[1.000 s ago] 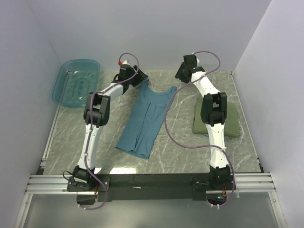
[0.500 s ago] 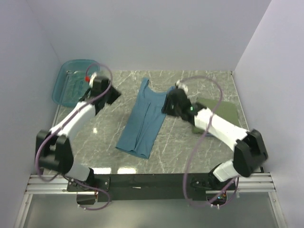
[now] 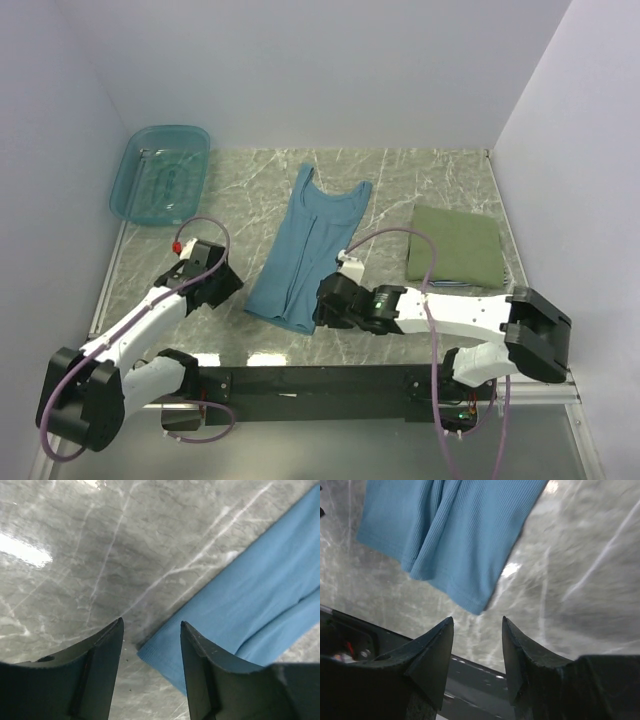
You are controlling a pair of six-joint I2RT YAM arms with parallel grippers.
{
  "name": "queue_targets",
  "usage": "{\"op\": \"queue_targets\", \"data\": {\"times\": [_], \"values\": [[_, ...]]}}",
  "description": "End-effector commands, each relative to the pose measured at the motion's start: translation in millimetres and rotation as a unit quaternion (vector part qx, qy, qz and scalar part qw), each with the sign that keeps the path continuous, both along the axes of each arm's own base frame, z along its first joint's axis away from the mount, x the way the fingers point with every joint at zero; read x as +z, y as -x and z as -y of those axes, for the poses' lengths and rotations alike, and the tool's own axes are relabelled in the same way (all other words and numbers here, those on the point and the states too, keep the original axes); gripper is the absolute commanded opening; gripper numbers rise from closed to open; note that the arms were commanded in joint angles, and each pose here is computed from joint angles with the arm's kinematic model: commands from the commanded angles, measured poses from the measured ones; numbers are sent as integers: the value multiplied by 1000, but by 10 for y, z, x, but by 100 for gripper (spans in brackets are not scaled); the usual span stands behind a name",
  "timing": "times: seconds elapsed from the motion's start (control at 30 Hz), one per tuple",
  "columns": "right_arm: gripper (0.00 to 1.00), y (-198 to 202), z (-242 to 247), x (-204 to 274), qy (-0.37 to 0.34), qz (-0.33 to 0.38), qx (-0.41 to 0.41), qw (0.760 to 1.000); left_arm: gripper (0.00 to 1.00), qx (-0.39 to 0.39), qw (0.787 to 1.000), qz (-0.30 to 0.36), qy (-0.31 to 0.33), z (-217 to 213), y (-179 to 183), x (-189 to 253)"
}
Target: Fold and stack the tank tops
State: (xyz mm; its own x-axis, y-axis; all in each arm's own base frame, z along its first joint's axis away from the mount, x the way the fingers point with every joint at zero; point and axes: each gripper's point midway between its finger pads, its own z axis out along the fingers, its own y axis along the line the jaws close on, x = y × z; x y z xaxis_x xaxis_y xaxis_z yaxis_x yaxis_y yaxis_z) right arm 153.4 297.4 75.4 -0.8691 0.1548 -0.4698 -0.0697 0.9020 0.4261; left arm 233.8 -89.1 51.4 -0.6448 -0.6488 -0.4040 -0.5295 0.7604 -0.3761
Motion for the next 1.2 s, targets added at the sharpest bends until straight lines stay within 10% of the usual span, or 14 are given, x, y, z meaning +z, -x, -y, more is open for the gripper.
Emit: {"op": "queue_targets", "data": {"times": [0.0, 0.67, 1.03, 1.17], "values": [[51, 2, -152, -97, -33, -4, -62, 998, 55, -8, 999, 42, 34, 111, -67, 101], [47, 115, -266, -610, -44, -45, -105, 993, 54, -63, 996, 31, 52, 378, 52, -229], [0, 237, -78, -784, -2, -53, -86, 995, 43, -70, 997, -2, 27, 358, 162, -356], [0, 259, 38, -731, 14, -46, -76, 996, 40, -91, 995, -8, 30, 466, 270, -364]]}}
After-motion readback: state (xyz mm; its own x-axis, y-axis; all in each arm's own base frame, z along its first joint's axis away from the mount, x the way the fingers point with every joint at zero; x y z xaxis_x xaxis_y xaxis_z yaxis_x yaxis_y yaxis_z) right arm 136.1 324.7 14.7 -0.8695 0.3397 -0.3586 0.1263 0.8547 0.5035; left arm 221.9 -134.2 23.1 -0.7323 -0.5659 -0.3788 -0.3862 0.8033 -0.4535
